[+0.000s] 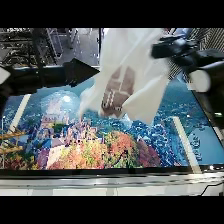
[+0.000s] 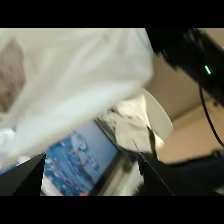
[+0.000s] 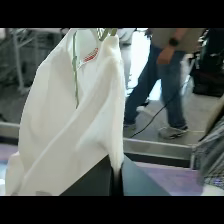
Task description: Fold the clothes and pants, and hang the long-sleeved shirts on hangers.
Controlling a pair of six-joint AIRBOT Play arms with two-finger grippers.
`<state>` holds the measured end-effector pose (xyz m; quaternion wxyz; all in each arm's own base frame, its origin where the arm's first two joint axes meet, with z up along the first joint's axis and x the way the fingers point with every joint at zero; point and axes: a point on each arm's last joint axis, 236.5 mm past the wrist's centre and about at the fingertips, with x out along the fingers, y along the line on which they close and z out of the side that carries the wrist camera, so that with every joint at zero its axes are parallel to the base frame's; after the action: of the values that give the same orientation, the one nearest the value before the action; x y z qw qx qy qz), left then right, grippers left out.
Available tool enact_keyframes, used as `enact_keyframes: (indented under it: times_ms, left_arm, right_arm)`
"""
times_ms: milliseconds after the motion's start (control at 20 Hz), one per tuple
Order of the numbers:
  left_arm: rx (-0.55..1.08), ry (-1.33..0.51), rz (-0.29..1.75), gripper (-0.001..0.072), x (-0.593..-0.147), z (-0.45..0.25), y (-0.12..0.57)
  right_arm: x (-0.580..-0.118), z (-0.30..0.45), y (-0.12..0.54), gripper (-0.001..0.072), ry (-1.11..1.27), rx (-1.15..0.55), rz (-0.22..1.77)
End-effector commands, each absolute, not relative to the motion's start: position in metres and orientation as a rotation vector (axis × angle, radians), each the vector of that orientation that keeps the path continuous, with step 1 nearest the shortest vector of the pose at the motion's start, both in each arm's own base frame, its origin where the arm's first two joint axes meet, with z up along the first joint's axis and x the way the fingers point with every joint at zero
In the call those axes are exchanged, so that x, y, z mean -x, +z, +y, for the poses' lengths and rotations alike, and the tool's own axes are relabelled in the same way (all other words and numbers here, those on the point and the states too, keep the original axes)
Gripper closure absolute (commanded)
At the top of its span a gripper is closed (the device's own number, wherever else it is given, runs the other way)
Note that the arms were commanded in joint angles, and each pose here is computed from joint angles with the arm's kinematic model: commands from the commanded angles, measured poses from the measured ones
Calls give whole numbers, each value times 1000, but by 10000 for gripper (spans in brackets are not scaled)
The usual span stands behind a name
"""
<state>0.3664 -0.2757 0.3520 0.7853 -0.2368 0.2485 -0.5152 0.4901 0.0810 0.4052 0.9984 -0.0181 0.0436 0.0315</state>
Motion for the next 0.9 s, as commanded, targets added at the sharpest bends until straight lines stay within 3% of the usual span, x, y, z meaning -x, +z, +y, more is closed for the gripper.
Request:
enact_keyframes:
  times_ms: [0, 150, 300, 450, 600, 700, 850]
  left_arm:
    - [354, -1230, 452, 86, -301, -273, 385]
    - [222, -1223, 322, 86, -286, -261, 403]
    - [114, -1089, 346, 86, -306, -236, 384]
    - [-32, -925, 460, 86, -331, -198, 341]
    - [-19, -842, 501, 86, -343, -176, 333]
    - [-16, -837, 501, 86, -343, -174, 333]
    - [-16, -837, 500, 87, -343, -174, 333]
  right_arm:
    - [-441, -27, 426, 695, -216, -7, 121]
    - [-351, -145, 376, 695, -621, -48, 418]
    - [-212, -242, 357, 695, -1137, -169, 584]
    - [-137, -298, 436, 696, -1378, -157, 286]
    - [-75, -331, 508, 696, -1569, -59, 30]
    - [-46, -349, 532, 695, -1661, 40, -51]
    - [20, -382, 523, 696, -1863, 26, -77]
